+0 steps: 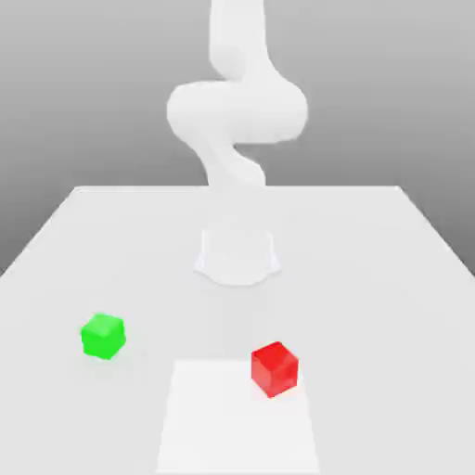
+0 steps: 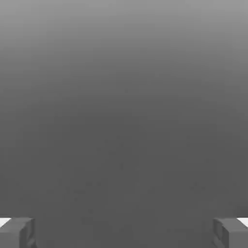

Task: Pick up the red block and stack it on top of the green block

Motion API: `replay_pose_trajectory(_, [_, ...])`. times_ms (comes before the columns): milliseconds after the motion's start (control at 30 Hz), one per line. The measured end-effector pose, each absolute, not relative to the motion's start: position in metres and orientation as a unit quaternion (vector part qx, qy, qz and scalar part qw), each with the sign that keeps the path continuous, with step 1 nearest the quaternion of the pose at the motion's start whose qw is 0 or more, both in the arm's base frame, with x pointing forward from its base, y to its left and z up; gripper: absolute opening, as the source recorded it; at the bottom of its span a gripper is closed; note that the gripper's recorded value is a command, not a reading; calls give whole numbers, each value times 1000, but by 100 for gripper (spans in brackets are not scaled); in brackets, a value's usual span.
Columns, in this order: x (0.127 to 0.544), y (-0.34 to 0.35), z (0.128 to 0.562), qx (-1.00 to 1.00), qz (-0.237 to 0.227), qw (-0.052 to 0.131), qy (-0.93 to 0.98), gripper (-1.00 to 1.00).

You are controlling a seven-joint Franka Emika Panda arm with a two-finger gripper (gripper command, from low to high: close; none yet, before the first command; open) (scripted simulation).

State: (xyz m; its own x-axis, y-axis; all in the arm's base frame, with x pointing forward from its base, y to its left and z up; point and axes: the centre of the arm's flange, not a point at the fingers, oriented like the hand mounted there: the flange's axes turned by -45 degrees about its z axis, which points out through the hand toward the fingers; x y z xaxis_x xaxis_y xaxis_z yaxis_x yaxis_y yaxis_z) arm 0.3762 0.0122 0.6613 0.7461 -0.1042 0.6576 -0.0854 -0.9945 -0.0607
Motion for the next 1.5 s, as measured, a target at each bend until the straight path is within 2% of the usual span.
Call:
replay_pose_trajectory(167, [418,30,550,-950,-272,29,149,0])
replay_pose_trajectory(333, [430,40,440,-949,-192,33,248,0])
replay_pose_trajectory(533, [407,47,317,-925,-97,25,367,0])
replay_pose_trajectory(733, [356,54,218,-880,-10,4,474,0])
replay_pose_trajectory(1000, [350,55,153,-874,-1,1,487,0])
replay_pose_trajectory(1033, [349,55,146,-874,0,1,486,-100])
replay_pose_trajectory(1267, [349,55,146,-874,-1,1,486,-100])
replay_pose_trajectory(1500, [350,57,196,-875,-2,1,483,-100])
